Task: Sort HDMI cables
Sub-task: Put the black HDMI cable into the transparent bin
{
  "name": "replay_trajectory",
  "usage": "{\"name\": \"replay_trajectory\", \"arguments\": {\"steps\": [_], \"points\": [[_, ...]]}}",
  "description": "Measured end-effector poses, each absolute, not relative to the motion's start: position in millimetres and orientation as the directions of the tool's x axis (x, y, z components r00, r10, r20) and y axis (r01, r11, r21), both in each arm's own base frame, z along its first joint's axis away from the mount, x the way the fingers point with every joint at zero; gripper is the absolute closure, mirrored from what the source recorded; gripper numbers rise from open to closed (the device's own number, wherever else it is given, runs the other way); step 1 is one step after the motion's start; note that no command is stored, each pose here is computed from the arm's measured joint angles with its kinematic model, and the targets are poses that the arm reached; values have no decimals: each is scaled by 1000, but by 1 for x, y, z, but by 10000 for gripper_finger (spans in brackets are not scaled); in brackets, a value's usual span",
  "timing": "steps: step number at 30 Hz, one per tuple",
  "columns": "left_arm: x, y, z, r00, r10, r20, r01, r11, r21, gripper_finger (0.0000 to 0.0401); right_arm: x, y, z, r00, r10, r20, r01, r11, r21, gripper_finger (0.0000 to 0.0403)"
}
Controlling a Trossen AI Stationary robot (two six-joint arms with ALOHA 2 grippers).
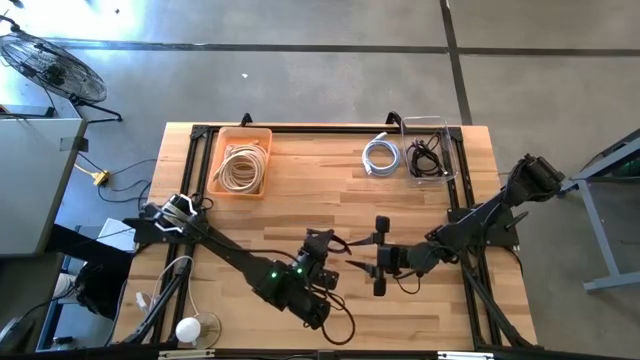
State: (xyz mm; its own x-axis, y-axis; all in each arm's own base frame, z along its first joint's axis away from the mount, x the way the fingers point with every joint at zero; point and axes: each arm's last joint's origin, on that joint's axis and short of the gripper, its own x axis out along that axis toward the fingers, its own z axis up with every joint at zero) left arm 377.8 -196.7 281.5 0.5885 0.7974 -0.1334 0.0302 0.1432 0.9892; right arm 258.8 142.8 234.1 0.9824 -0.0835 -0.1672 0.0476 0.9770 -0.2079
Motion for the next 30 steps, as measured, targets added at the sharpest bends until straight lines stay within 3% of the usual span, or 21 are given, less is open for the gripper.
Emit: {"name": "replay_trajectory", "arguments": {"steps": [25, 30], "points": [[395, -192, 272, 616, 760, -207, 52, 222, 974, 393, 261, 136, 228, 970, -116, -215, 68, 973, -222, 223], [397, -190, 273, 624, 749, -222, 48, 247, 968, 395, 262, 134, 227, 966, -126, -225, 75, 972, -223, 242]]}}
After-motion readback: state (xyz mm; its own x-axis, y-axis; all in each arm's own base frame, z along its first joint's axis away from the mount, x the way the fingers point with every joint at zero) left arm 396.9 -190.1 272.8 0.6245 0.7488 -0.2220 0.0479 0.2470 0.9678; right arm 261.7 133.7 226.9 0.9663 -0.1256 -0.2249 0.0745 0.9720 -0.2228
